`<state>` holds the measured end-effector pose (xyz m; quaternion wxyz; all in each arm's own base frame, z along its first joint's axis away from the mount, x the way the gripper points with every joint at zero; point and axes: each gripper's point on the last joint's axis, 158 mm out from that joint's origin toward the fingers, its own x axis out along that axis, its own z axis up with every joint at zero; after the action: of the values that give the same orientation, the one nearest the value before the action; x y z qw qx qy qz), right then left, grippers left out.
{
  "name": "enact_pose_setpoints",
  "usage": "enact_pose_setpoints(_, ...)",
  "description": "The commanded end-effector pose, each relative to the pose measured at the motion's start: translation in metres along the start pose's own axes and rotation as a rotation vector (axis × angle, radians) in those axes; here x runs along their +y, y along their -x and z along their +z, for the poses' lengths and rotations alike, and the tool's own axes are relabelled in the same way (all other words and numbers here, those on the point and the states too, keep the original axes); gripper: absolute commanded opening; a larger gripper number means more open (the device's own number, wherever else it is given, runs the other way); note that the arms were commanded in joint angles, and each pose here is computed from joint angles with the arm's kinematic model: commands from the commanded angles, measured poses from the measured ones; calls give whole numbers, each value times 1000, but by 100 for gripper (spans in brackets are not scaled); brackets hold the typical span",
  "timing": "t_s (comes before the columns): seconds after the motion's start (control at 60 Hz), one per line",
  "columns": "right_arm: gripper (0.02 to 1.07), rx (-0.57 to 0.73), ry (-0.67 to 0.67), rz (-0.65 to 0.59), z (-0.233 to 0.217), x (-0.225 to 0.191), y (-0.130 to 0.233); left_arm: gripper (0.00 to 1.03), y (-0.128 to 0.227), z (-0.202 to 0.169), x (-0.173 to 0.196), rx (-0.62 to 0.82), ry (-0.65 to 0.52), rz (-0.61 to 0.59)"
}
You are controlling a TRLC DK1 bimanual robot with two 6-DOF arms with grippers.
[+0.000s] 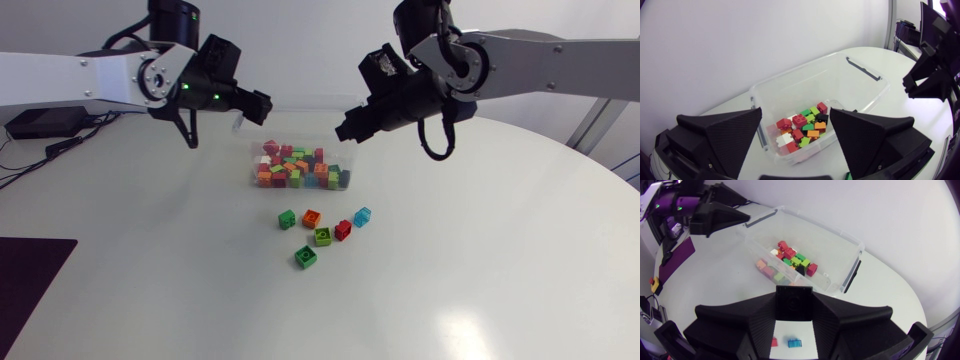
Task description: Place the duplo bricks in the container
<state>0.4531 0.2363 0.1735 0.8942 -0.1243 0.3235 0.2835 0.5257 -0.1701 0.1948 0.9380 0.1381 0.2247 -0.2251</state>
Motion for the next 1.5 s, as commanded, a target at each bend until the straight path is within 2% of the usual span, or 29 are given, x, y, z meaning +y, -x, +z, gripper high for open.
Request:
enact_pose_setpoints(0.0,26,-14,-40,-9,10,-10,-15,98,27,0,8,-25,-12,27)
enact_pose_setpoints(0.267,26,-71,-72,-23,33,-22,-43,98,55,-53,-39,34,-116,-81)
enact_pose_setpoints(0.617,27,-134,-74,-29,61,-19,-73,98,52,-118,-80,148,-190,-229)
enact_pose_setpoints(0.7,44,-120,-71,-28,59,-20,-94,98,47,-133,-88,186,-195,-267)
enact_pose_setpoints(0.833,95,-87,-70,-32,56,-21,-115,98,31,-163,-110,256,-240,-332)
enact_pose_setpoints(1.0,100,-111,-63,-36,66,-20,-94,98,14,-177,-130,301,-255,-380)
enact_pose_setpoints(1.267,100,-149,-34,-39,67,-15,-22,98,-24,-187,-138,342,-274,-391)
enact_pose_setpoints(1.483,100,-144,-21,-33,34,-7,34,95,-44,-199,-134,394,-304,-395)
